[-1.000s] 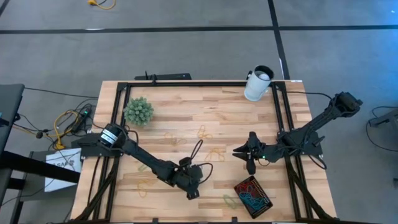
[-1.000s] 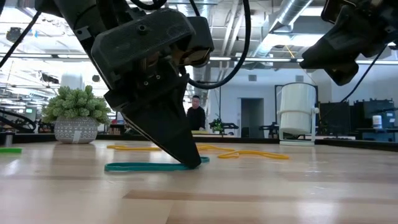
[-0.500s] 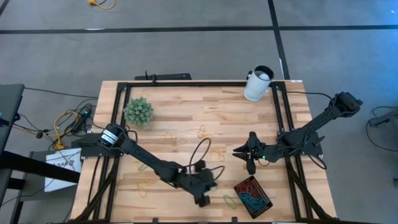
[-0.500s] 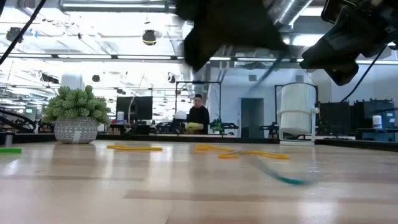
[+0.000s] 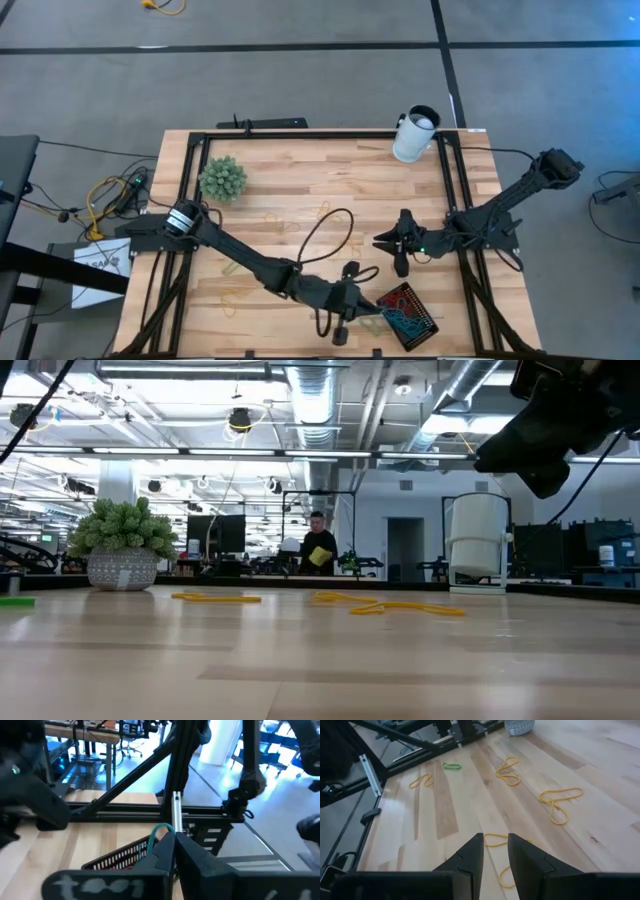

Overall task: Pick and place rubber bands into bin
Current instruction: Put the blue rubber band into the black basket, then put the yellow rubber band into the black basket

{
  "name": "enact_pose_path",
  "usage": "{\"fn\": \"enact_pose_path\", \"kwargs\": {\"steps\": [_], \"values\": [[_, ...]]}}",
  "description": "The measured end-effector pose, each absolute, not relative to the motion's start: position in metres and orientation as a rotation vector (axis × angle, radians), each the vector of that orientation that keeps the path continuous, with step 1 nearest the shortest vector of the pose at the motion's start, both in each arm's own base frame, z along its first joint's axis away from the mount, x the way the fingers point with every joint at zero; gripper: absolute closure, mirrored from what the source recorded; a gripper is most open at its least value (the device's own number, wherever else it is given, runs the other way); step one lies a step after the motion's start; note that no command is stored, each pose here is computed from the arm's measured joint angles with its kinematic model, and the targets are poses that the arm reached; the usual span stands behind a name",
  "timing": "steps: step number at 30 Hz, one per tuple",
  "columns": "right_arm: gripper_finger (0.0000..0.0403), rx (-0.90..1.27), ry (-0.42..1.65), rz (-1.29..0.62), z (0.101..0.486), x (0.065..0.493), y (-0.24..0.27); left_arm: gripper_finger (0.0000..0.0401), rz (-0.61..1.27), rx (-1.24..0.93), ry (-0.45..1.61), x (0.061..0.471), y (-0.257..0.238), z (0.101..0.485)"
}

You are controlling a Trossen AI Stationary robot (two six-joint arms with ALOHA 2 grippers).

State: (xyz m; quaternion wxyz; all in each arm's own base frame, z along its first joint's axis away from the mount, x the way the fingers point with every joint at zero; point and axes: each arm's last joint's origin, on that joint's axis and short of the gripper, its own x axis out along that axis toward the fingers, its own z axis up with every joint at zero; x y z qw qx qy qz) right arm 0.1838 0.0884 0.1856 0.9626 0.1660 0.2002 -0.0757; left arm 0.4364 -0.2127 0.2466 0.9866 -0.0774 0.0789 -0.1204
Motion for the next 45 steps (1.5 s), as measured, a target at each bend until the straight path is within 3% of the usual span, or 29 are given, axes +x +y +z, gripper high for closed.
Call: {"fn": "enact_pose_path", "kwargs": {"steps": [13, 17, 27, 36, 45], "values": [[0.0320, 0.335, 0.399, -0.188, 0.186, 0.187, 0.081, 0.0401, -0.252, -0.134, 0.162, 0.511, -0.212, 0.191], [0.0320, 0.293, 0.434, -0.129, 0.184, 0.187, 0.083, 0.0401, -0.271, -0.120, 0.153, 0.526, -0.219, 0.189], [0.0320, 0.285, 0.485, 0.109, 0.186, 0.183, 0.095, 0.0401, -0.310, -0.097, 0.240, 0.527, -0.224, 0.183], [0.0320, 0.174, 0.370, 0.257, 0.197, 0.179, 0.113, 0.0399, -0.314, -0.115, 0.320, 0.526, -0.223, 0.176], [0.0320, 0.159, 0.300, 0.302, 0.209, 0.173, 0.116, 0.0355, -0.316, -0.113, 0.318, 0.526, -0.223, 0.176]]}}
